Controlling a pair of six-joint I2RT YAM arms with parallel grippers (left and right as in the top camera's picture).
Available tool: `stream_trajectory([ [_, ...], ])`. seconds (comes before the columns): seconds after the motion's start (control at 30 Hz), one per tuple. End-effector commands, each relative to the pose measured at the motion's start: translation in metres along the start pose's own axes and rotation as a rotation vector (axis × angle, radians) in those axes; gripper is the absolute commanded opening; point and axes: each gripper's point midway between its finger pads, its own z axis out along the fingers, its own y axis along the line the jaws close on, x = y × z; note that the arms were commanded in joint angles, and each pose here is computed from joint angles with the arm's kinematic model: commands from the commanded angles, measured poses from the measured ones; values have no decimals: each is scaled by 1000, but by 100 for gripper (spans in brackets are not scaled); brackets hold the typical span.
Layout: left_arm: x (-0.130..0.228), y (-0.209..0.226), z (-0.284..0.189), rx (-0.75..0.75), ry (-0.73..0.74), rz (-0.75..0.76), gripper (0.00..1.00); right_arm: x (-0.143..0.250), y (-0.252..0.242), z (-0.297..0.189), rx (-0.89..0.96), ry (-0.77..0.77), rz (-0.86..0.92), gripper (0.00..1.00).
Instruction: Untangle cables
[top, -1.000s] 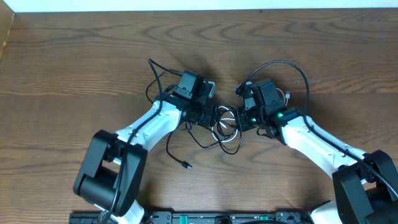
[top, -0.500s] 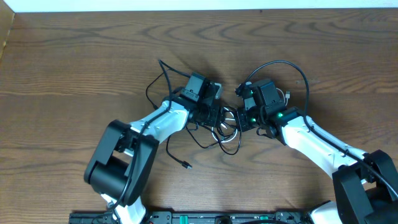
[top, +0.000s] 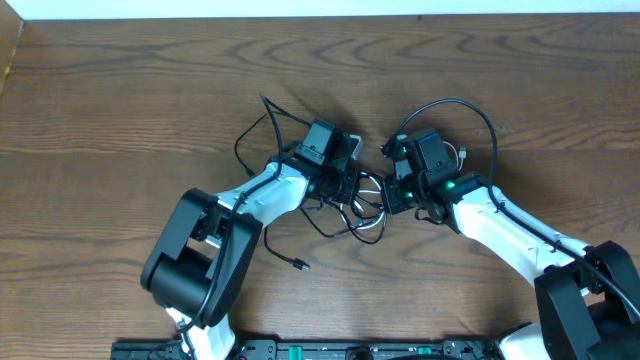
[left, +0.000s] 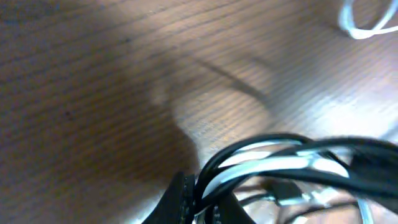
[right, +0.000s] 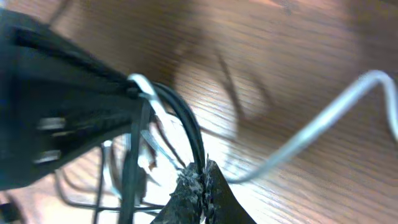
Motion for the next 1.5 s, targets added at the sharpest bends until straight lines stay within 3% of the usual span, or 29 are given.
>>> stream_trajectory([
  [0.0,-23,-28,-34,111,-82,9,8,1,-23,0,135,-1,7,1],
  [0.33,-56,-84,-152,459,-264,57,8,-1,-48,-5,284,-23,35,1],
  [0.63,-50,-53,-166,417,-257,-15,7,-6,-84,-18,447,-86,195,1],
  [0.8,-47,-46,-165,394,-249,-22,7,-8,-112,-25,457,-129,421,16],
  [0.93,-48,-44,-164,376,-253,-27,8,-25,-92,-18,180,-129,447,18],
  [1.03,-50,-36,-161,328,-263,-34,8,-43,-31,-23,-224,-134,187,33],
  [1.13,-52,-26,-159,271,-276,-45,7,-43,25,-46,-561,-152,-28,38],
  [1.27,-57,-8,-156,174,-298,-106,7,-37,60,-67,-774,-145,-98,41],
  [1.47,-61,-2,-156,140,-315,-219,7,-31,76,-69,-825,-125,-130,42],
])
